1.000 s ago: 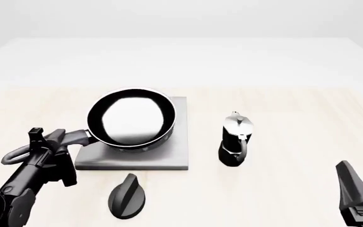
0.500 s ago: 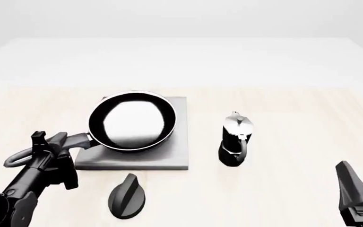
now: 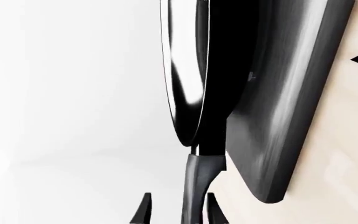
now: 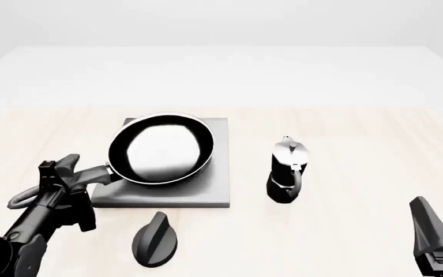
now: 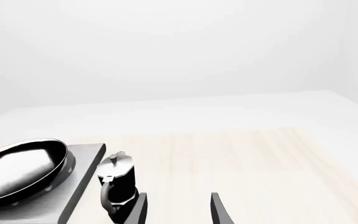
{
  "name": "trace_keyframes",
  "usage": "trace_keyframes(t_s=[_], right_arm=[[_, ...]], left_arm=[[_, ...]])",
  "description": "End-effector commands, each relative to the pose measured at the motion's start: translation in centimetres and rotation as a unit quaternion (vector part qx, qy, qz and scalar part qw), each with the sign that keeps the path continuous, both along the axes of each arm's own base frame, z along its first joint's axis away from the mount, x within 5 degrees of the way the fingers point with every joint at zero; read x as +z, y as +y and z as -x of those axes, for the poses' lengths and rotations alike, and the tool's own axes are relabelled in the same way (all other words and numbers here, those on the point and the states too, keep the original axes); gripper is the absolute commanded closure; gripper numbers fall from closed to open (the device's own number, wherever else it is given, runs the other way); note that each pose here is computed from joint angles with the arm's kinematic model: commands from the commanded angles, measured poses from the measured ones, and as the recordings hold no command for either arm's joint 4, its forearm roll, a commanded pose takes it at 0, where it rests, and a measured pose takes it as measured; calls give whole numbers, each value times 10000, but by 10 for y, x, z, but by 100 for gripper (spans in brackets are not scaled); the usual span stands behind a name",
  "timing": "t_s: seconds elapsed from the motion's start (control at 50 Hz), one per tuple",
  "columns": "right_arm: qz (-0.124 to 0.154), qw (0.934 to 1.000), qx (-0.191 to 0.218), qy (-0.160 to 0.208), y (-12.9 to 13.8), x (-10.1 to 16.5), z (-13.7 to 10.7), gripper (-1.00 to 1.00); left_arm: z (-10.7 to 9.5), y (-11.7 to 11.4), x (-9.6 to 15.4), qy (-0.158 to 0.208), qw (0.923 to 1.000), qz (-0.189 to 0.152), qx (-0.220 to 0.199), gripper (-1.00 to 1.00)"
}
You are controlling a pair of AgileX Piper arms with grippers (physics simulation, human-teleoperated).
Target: Turn on the stove and put the frying pan on it.
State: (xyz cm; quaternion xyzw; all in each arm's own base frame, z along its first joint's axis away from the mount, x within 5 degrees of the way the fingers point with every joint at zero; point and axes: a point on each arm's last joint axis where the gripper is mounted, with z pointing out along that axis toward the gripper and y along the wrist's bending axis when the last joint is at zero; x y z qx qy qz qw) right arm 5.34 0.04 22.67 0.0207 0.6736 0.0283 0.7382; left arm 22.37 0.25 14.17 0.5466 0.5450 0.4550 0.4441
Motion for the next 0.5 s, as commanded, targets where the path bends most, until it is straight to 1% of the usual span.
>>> trace_keyframes(t_s=[0.02,0.4,0.5], right_arm=[[-7,10000,-1,-1,0,1,0,-100],[-11,10000,-12,-5,0,1,0,-100],[-15,10000,-20,-6,0,0,0,-100]], left_arm=[[-1,-1,4,-107,9999,-18,-29,-100],[1,-7,2,-83,9999,16,-145,-100],[4,-8,-3,-11,9998,-11,-186,-100]])
